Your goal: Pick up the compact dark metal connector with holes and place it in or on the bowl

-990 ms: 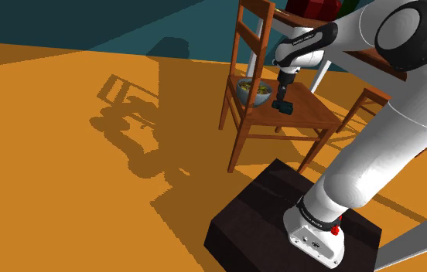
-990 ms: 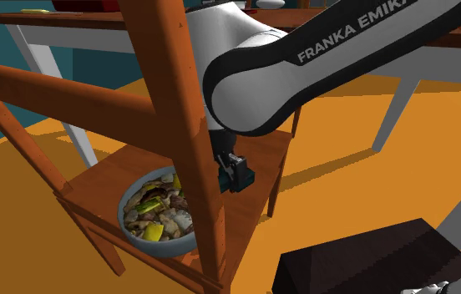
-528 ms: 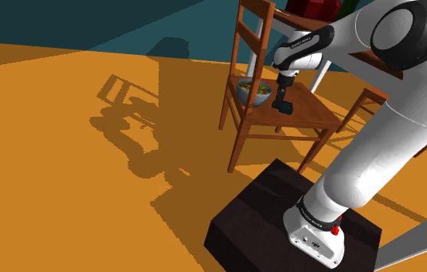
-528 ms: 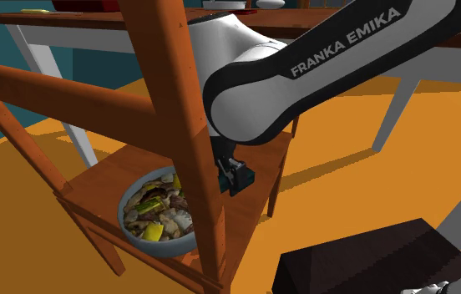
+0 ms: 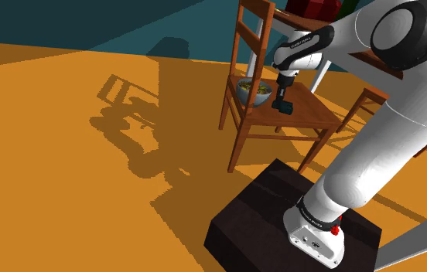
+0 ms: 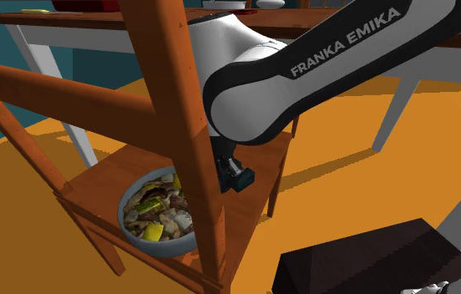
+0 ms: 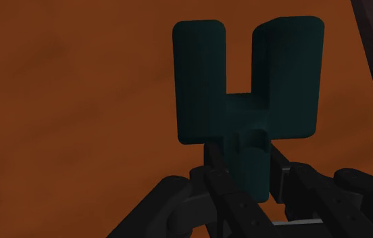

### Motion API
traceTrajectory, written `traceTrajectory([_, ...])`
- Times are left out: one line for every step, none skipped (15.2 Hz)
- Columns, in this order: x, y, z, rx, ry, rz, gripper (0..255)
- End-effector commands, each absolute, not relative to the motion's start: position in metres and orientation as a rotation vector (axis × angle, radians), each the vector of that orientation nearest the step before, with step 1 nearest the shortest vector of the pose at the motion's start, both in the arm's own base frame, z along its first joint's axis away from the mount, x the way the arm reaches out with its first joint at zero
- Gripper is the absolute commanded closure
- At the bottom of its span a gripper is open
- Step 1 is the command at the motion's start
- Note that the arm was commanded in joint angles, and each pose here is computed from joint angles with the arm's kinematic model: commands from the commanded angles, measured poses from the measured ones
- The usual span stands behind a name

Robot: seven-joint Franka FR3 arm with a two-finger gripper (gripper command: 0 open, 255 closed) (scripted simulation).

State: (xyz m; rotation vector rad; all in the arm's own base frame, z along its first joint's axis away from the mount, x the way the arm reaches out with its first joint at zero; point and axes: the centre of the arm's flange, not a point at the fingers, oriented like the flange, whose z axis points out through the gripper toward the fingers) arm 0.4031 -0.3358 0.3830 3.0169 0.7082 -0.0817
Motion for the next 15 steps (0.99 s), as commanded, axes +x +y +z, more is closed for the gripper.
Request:
traceTrajectory([0.403,-0.336,0.383,3.017,0.708,-0.082,255])
traceTrajectory([0.403,-0.336,0.383,3.017,0.708,-0.082,255])
traceTrajectory([0.403,-0.336,0.383,3.017,0.708,-0.082,255])
traceTrajectory([0.403,-0.336,0.383,3.017,0.708,-0.082,255])
traceTrajectory([0.403,-0.336,0.388,3.017,0.708,-0.082,255])
traceTrajectory([0.403,-0.336,0.394,3.017,0.708,-0.082,255])
traceTrajectory([0.403,-0.336,0.399,3.017,0.708,-0.082,255])
traceTrajectory([0.403,-0.336,0.404,3.017,0.708,-0.082,255])
traceTrajectory([0.403,-0.336,0.409,3.017,0.708,-0.082,255])
traceTrajectory([0.403,-0.336,0.415,3.017,0.708,-0.082,255])
traceTrajectory([0.403,-0.336,0.420,3.017,0.708,-0.082,255])
traceTrajectory([0.403,-0.336,0.425,3.017,0.708,-0.082,255])
traceTrajectory([0.403,-0.336,0.430,3.017,0.708,-0.082,255])
traceTrajectory([0.403,-0.336,0.436,3.017,0.708,-0.082,255])
traceTrajectory([0.403,-0.336,0.441,3.017,0.708,-0.082,255])
